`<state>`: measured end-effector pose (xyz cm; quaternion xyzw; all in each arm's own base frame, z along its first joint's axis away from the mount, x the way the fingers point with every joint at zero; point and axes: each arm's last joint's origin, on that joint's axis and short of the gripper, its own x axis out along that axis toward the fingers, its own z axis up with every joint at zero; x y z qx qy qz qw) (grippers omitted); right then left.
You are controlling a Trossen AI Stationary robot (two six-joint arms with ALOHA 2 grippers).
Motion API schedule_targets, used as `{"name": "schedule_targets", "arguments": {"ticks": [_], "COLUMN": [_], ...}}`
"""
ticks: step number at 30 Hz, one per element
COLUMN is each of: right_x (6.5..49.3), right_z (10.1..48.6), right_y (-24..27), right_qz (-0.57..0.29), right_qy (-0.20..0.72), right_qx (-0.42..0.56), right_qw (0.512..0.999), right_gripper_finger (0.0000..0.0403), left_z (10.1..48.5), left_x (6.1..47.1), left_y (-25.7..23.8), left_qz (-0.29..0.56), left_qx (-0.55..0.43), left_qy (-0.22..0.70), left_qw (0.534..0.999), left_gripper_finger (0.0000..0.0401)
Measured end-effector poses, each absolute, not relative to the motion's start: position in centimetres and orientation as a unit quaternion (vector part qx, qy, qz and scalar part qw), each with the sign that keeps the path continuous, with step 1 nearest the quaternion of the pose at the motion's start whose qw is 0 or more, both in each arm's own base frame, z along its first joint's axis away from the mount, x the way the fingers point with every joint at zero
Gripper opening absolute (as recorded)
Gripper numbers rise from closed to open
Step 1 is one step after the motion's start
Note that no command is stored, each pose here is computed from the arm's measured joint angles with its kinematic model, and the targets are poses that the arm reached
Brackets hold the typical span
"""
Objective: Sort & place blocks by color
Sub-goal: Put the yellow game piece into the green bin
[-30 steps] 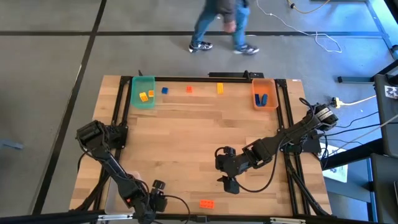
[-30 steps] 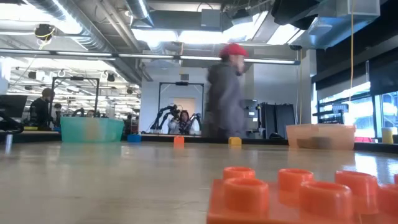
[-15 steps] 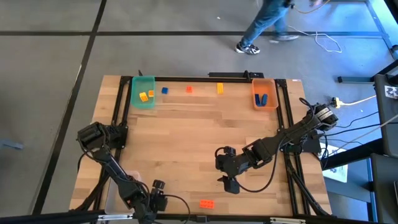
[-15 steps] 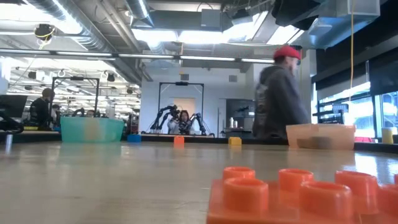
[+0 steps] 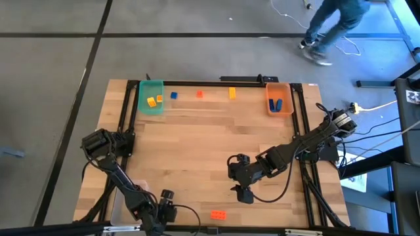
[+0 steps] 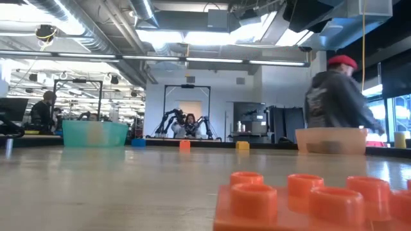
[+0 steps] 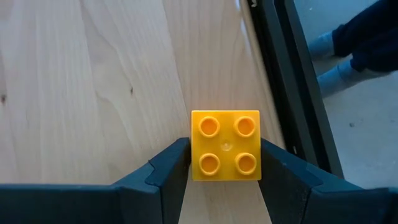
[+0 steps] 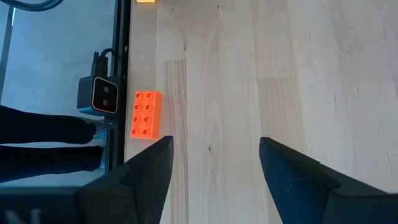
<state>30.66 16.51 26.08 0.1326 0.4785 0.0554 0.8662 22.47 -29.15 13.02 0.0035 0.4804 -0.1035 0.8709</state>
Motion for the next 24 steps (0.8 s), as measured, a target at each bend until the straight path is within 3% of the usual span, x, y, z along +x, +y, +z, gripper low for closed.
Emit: {"name": "schedule_targets", "arguments": {"ticks": [12, 24], "right_x": [30.7, 30.7], "right_z": [26.1, 26.1], "right_y": [16.5, 16.5], "right_qz": [0.055, 0.049], "right_qy": [0.478, 0.478], "right_qx": [0.135, 0.145], "right_qw": [0.866, 0.865], "right_gripper_finger": [0.0238, 0.0238], "left_z": [13.0, 15.9], "left_x": [23.0, 25.8], "left_y": [-28.7, -24.1], "left_qz": [-0.077, 0.04], "left_qx": [-0.026, -0.184], "left_qy": [0.483, 0.497], "left_qw": [0.872, 0.847], "left_gripper_finger": [0.0133, 0.0133]}}
